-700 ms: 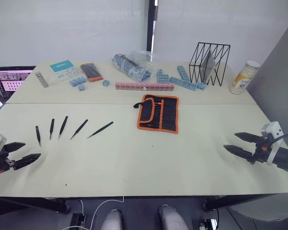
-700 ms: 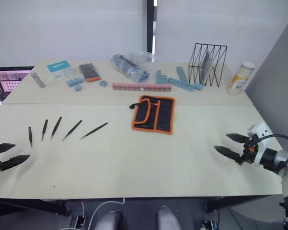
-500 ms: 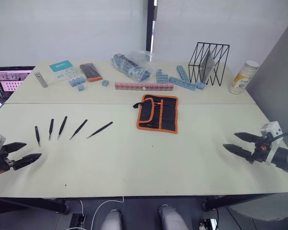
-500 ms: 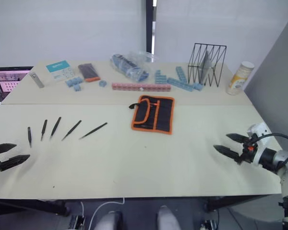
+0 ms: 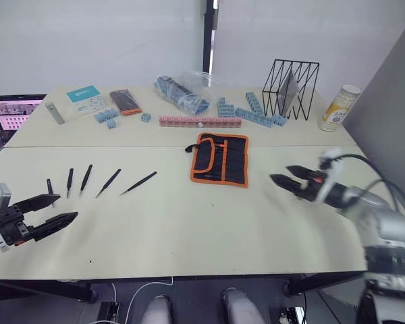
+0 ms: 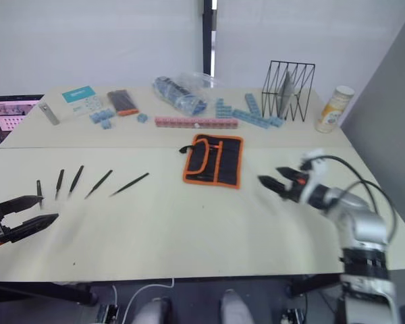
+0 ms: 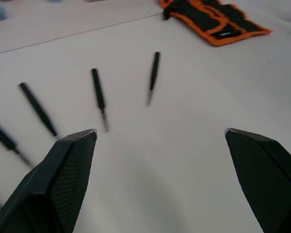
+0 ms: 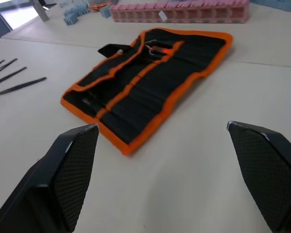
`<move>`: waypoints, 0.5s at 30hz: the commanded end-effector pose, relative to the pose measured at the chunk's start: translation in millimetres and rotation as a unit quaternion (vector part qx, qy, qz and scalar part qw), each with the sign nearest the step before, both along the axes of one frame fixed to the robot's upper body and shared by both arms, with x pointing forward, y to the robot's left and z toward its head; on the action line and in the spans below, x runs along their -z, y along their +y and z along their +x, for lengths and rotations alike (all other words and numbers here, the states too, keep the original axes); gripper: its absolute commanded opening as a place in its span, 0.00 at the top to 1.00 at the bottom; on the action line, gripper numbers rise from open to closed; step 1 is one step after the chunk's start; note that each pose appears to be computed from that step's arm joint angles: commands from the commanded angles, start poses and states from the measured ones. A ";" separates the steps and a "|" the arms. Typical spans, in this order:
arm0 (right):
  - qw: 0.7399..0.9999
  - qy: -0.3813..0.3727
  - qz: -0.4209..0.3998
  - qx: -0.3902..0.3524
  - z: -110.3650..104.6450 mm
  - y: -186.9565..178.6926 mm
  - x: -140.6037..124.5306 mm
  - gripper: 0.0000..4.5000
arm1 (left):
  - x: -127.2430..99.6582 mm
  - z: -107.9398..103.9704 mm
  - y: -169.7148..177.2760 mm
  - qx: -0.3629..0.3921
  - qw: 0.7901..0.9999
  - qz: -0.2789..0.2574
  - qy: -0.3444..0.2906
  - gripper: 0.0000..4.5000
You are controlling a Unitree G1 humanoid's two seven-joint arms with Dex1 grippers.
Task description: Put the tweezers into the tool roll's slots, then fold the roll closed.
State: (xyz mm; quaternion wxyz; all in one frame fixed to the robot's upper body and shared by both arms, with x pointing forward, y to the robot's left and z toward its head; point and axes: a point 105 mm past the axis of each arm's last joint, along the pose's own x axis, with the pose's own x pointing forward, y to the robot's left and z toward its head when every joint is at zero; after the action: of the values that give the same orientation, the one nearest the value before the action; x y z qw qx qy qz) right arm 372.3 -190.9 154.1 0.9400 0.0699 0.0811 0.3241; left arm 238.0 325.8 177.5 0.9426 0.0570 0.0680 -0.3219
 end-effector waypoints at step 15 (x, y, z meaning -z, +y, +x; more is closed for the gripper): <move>0.978 0.175 0.105 -0.052 48.8 124.5 3.9 0.00 | -4.5 -23.4 -80.4 -0.013 0.999 0.001 -0.045 0.00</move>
State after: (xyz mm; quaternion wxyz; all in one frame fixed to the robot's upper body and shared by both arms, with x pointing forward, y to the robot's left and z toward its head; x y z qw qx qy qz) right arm 413.8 -67.1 137.1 0.8744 0.2179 0.2359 0.3638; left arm 217.9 249.7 175.3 0.9486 0.0603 0.0390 -0.3082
